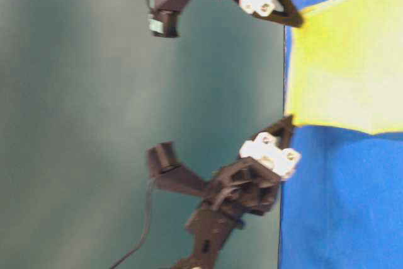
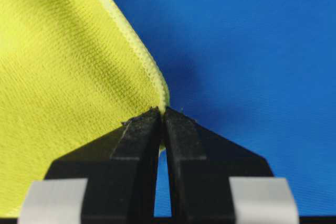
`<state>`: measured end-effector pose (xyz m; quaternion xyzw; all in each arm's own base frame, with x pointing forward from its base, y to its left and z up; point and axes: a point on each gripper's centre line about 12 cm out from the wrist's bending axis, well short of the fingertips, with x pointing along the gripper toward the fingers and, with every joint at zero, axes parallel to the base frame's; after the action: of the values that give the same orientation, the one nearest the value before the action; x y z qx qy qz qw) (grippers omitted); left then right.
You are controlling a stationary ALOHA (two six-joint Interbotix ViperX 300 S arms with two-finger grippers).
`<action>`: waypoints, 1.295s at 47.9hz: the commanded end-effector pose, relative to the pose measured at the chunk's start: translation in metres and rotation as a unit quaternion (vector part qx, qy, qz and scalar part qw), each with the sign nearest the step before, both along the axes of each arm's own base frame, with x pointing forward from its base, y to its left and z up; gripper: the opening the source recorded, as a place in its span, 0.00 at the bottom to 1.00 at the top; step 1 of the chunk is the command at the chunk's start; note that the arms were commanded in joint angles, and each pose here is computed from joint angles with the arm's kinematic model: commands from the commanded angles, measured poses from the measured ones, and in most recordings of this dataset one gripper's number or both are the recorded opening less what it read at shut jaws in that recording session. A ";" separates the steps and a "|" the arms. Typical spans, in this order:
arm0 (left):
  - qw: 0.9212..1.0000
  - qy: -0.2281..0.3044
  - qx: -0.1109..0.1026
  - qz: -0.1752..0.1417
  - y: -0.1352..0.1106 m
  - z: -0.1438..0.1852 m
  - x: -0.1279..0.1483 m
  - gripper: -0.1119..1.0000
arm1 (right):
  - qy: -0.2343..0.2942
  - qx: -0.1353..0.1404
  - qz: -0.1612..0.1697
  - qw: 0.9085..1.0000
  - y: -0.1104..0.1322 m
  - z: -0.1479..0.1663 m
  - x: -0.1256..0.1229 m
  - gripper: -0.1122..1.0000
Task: Fold the yellow towel.
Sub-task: 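Fold the top half down onto the bottom half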
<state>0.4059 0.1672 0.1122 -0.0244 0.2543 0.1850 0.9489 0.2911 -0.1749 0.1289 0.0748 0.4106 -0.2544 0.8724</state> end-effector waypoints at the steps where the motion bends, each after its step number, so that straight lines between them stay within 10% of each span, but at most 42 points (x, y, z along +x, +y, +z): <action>1: 0.999 -0.026 0.024 -0.004 0.002 0.028 0.000 0.13 | -0.029 -0.017 -0.003 0.999 -0.002 0.023 0.001 0.13; 19: 0.999 -0.015 0.032 -0.028 -0.014 0.033 -0.003 0.13 | -0.041 -0.014 0.013 0.999 0.021 0.034 0.003 0.13; 38: 0.990 -0.024 0.034 -0.131 -0.106 0.055 -0.018 0.13 | -0.019 0.016 0.088 0.996 0.115 0.045 -0.011 0.13; 62: 0.970 0.063 -0.013 -0.233 -0.200 -0.009 -0.015 0.13 | 0.008 0.091 0.148 0.985 0.184 0.005 -0.011 0.13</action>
<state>0.3922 -0.0257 0.1093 0.0368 0.3075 -0.0368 0.9501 0.2804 0.0065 0.1402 0.0844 0.4423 -0.0894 0.8884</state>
